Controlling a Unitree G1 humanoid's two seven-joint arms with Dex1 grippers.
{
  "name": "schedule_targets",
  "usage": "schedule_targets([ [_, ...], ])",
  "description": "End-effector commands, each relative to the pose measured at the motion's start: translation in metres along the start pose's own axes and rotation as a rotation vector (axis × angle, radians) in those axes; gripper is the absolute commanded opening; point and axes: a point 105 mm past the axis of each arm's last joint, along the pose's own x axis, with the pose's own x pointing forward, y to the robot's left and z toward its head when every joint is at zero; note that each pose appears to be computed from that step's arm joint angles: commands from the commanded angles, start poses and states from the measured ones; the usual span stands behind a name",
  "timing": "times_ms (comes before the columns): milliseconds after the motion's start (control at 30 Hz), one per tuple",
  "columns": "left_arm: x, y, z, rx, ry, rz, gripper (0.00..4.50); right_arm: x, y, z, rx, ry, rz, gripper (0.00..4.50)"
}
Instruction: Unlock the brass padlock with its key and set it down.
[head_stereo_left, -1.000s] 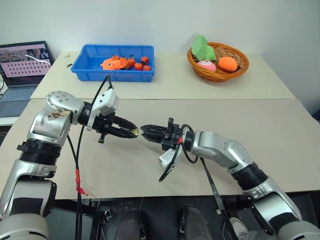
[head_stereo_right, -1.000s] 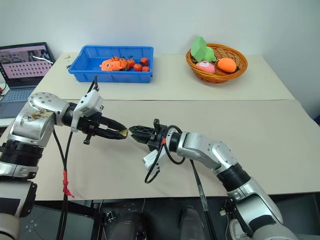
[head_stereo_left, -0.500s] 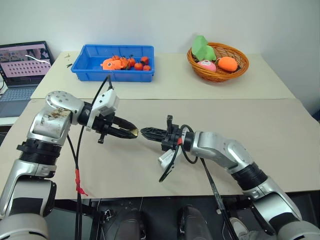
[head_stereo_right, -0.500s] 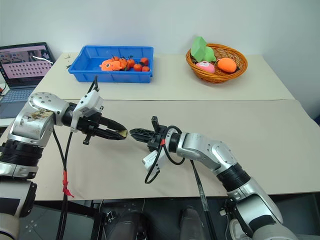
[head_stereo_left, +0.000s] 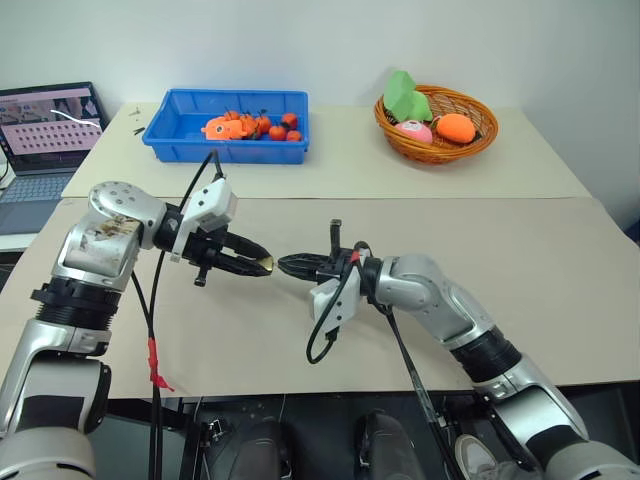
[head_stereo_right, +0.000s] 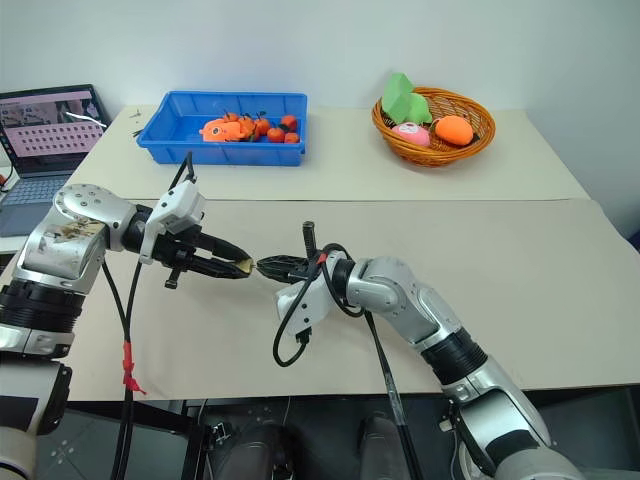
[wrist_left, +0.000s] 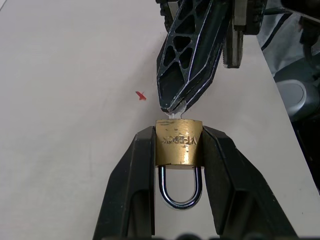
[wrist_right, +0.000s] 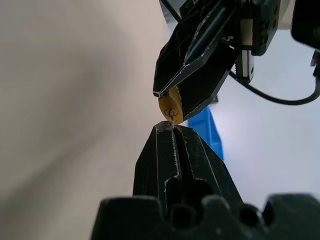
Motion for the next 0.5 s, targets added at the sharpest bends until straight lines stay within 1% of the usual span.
schedule_targets([
  [33,-0.004,0.0,0.012,0.045,-0.023,0.003,0.83,-0.001,-0.022,0.01,0.128,-0.043,-0.031,0.04],
  [200,-0.004,0.0,0.012,0.044,-0.024,0.005,0.83,-0.001,-0.025,0.014,0.265,-0.065,-0.012,0.04],
  [300,-0.004,0.0,0.012,0.044,-0.024,0.005,0.83,-0.001,-0.027,0.015,0.283,-0.065,-0.011,0.04],
  [467,-0.005,0.0,0.012,0.043,-0.024,0.006,0.83,-0.002,-0.032,0.013,0.033,-0.022,-0.057,0.04],
  [500,-0.005,0.0,0.011,0.043,-0.024,0.006,0.83,-0.003,-0.032,0.013,-0.002,-0.018,-0.064,0.31],
])
